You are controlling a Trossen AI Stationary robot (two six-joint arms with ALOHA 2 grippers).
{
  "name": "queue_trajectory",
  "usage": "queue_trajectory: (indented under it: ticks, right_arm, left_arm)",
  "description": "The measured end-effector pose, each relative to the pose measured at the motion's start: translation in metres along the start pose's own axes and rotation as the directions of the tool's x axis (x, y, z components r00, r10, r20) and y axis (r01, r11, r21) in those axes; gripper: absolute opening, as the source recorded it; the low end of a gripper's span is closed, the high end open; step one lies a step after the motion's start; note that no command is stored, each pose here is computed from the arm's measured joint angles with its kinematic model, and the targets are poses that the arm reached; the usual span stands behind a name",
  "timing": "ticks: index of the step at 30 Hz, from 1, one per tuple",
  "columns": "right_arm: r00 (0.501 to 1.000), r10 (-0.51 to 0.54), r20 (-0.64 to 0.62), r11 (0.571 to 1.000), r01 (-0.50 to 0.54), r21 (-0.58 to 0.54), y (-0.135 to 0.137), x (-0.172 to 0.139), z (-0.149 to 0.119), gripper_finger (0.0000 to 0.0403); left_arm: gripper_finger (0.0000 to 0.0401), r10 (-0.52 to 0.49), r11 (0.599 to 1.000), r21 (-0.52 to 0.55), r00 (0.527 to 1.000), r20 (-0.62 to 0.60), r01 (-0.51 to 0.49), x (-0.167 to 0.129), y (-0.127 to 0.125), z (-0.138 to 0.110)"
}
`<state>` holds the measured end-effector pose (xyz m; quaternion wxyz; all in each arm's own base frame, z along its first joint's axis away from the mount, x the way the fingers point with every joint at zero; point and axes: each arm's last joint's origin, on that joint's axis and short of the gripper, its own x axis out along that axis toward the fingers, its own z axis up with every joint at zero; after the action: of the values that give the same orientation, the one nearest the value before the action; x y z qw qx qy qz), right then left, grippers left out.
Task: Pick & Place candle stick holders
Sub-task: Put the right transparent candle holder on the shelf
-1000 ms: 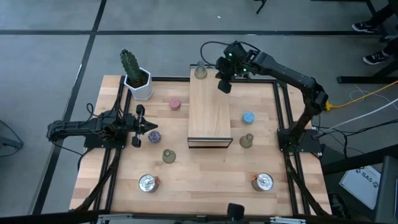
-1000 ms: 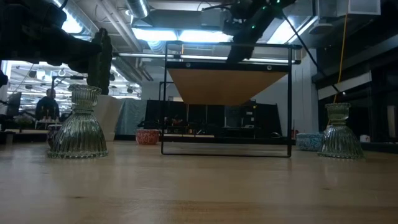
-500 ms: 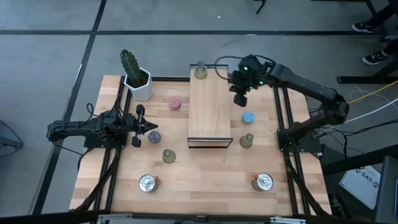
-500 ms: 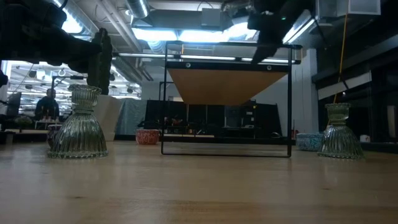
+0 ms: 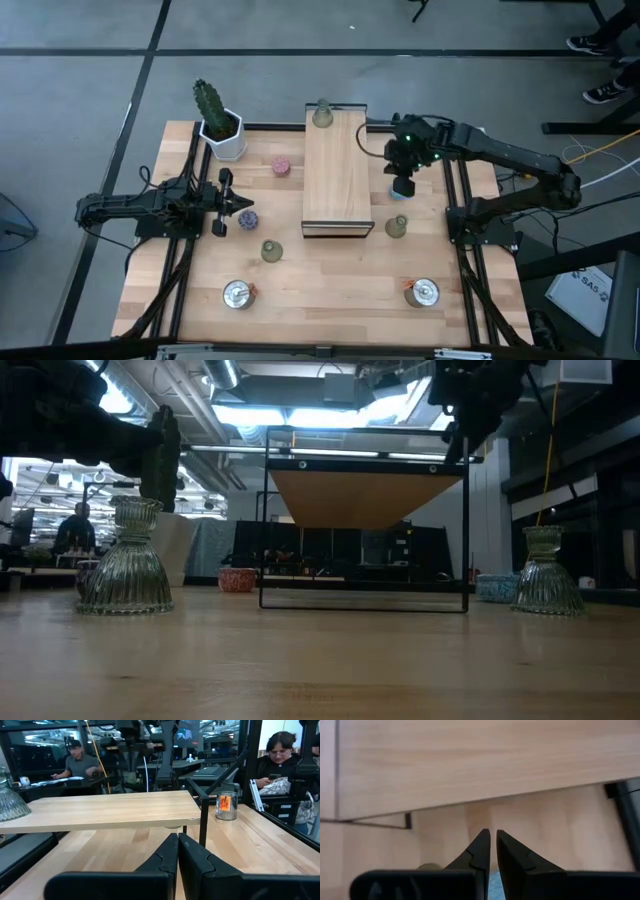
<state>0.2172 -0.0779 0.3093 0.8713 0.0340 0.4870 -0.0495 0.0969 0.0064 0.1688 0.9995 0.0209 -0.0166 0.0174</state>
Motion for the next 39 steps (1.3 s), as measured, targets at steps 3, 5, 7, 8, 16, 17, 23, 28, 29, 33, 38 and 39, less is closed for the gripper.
queue_trajectory:
  ticks: [3, 5, 7, 8, 16, 17, 23, 28, 29, 33, 38, 39]
  right_arm:
    - [0.999, 0.028, -0.045, 1.000, -0.028, -0.004, 0.010, 0.002, -0.007, 0.0034]
    - [0.996, 0.044, -0.082, 0.999, -0.045, -0.011, 0.016, 0.001, -0.011, 0.0034]
    - [0.992, 0.058, -0.115, 0.998, -0.060, -0.022, 0.021, -0.001, -0.015, 0.0034]
    - [0.990, 0.063, -0.127, 0.997, -0.068, -0.029, 0.023, -0.002, -0.017, 0.0034]
    - [0.983, 0.096, -0.158, 0.989, -0.113, -0.100, 0.040, -0.009, -0.023, 0.0034]
    - [0.983, 0.100, -0.156, 0.986, -0.118, -0.115, 0.042, -0.011, -0.023, 0.0034]
    - [0.977, 0.134, -0.164, 0.967, -0.165, -0.193, 0.060, -0.019, -0.029, 0.0038]
    - [0.973, 0.161, -0.164, 0.946, -0.200, -0.254, 0.074, -0.023, -0.031, 0.0058]
    - [0.972, 0.165, -0.166, 0.943, -0.205, -0.262, 0.076, -0.023, -0.031, 0.0064]
    - [0.968, 0.174, -0.179, 0.933, -0.220, -0.284, 0.081, -0.023, -0.033, 0.0089]
    - [0.965, 0.186, -0.184, 0.901, -0.242, -0.360, 0.088, -0.024, -0.034, 0.0125]
    - [0.965, 0.188, -0.183, 0.895, -0.246, -0.372, 0.090, -0.023, -0.034, 0.0132]
  left_arm:
    - [0.0006, 0.000, 1.000, 0.000, 1.000, 0.000, 0.000, 0.000, 0.000, 0.000]
    - [0.0006, 0.000, 1.000, 0.000, 1.000, 0.000, 0.000, 0.000, 0.000, 0.000]
    - [0.0006, 0.000, 1.000, 0.000, 1.000, -0.001, 0.000, 0.000, 0.000, 0.000]
    - [0.0006, 0.000, 1.000, 0.000, 1.000, -0.001, 0.000, 0.000, 0.000, 0.000]
    - [0.0006, 0.000, 1.000, 0.000, 1.000, 0.000, 0.000, 0.000, 0.000, 0.000]
    - [0.0006, 0.000, 1.000, 0.000, 1.000, 0.000, 0.000, 0.000, 0.000, 0.000]
    - [0.0006, 0.000, 1.000, 0.000, 1.000, 0.000, 0.000, 0.000, 0.000, 0.000]
    - [0.0006, 0.000, 1.000, 0.000, 1.000, 0.000, 0.000, 0.000, 0.000, 0.000]
    - [0.0006, 0.000, 1.000, 0.000, 1.000, 0.000, 0.000, 0.000, 0.000, 0.000]
    - [0.0006, 0.000, 1.000, 0.000, 1.000, -0.001, 0.000, 0.000, 0.000, 0.000]
    - [0.0006, 0.000, 1.000, 0.000, 1.000, 0.000, 0.000, 0.000, 0.000, 0.000]
    - [0.0006, 0.000, 1.000, 0.000, 1.000, 0.000, 0.000, 0.000, 0.000, 0.000]
